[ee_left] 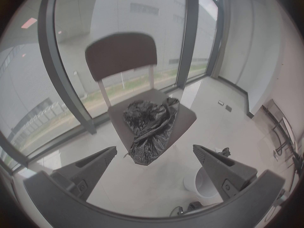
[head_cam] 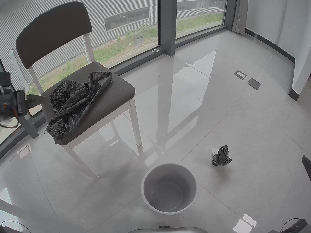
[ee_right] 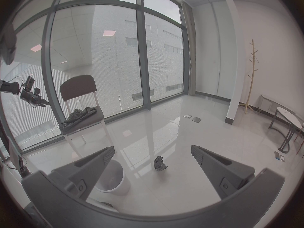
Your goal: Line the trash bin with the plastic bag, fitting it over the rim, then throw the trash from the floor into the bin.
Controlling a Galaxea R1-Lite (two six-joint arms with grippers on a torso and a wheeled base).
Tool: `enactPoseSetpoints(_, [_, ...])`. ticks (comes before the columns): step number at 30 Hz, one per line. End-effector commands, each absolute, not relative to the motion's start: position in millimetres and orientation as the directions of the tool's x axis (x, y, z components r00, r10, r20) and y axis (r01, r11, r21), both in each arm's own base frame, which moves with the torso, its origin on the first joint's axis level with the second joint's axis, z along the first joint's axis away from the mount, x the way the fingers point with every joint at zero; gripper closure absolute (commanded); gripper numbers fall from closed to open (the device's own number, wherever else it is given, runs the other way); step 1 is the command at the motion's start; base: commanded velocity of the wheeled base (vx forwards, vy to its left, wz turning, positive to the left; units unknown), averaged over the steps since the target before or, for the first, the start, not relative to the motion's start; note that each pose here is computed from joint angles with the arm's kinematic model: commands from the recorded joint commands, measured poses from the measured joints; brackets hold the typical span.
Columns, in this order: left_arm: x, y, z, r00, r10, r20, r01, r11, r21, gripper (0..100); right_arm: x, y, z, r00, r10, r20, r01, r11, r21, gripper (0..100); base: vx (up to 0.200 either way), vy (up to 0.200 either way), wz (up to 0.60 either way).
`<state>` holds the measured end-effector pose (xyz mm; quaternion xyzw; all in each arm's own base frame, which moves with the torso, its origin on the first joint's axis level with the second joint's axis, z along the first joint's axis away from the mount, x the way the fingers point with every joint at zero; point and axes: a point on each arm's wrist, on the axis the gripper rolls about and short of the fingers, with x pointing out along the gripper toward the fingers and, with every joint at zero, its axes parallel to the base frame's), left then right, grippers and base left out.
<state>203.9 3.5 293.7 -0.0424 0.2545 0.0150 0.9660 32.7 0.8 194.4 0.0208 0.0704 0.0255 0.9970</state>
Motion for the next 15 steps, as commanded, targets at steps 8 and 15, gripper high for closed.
enactPoseSetpoints(8, [331.1, 38.5, 199.0, 0.563, 0.077, -0.823, -0.292, 0.950, -0.110, 0, 101.3, -4.4, 218.9, 0.947, 0.033, -0.318, -0.020, 0.999, 0.043, 0, 0.000, 0.000, 0.00])
enactPoseSetpoints(15, [313.1, 52.2, 204.3, 0.576, 0.026, -0.817, -0.296, 0.938, -0.179, 0, 104.0, -4.6, 222.1, 0.949, 0.031, -0.312, -0.019, 0.999, 0.040, 0, 0.000, 0.000, 0.00])
